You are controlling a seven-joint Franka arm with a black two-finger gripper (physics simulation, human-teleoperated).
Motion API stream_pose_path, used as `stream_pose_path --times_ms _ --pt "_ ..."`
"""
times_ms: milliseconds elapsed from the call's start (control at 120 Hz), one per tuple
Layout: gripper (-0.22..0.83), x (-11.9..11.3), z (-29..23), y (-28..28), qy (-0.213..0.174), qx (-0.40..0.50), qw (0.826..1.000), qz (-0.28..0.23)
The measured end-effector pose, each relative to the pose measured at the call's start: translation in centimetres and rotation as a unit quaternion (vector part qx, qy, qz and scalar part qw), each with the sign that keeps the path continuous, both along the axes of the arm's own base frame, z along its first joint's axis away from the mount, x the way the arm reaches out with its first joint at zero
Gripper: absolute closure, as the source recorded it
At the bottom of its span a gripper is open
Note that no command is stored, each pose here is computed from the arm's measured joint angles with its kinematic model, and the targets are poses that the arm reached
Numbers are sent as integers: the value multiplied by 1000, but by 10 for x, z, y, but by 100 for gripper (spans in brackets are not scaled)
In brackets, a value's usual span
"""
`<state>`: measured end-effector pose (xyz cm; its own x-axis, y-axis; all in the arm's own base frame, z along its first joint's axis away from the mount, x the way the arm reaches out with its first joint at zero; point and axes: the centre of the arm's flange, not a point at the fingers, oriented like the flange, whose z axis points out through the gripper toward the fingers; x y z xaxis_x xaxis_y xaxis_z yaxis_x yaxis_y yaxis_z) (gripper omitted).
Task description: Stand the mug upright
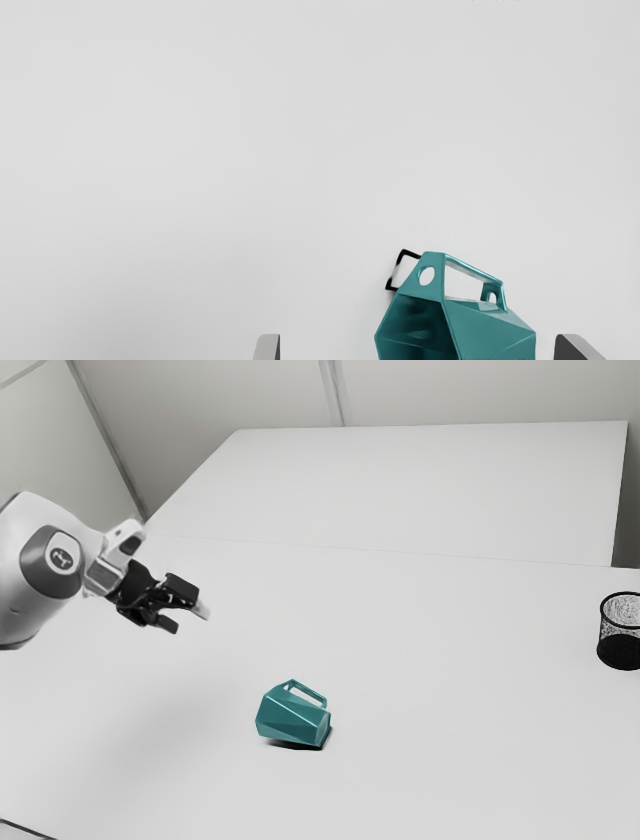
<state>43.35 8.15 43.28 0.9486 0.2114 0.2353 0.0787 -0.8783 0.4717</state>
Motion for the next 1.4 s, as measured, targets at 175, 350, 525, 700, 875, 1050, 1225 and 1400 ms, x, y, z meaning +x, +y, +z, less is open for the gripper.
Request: stream_pose_path --times_ms 175,350,525,700,875,1050,1225,1400 --pt "0 -17 -48 12 -33 -38 999 -8" --pt "0 -20 -80 9 -64 -41 996 -43" --pt "0 -19 -87 -19 -103 -33 988 -109" --pt "0 -29 -99 -59 -128 -37 979 -152" --pt "0 -37 -112 -87 -144 -46 974 -167" --pt "0 -50 -129 -102 -145 -51 974 -168" --pt "1 -53 -140 -117 -146 -52 972 -179" --pt "2 -52 -143 -136 -152 -51 969 -190"
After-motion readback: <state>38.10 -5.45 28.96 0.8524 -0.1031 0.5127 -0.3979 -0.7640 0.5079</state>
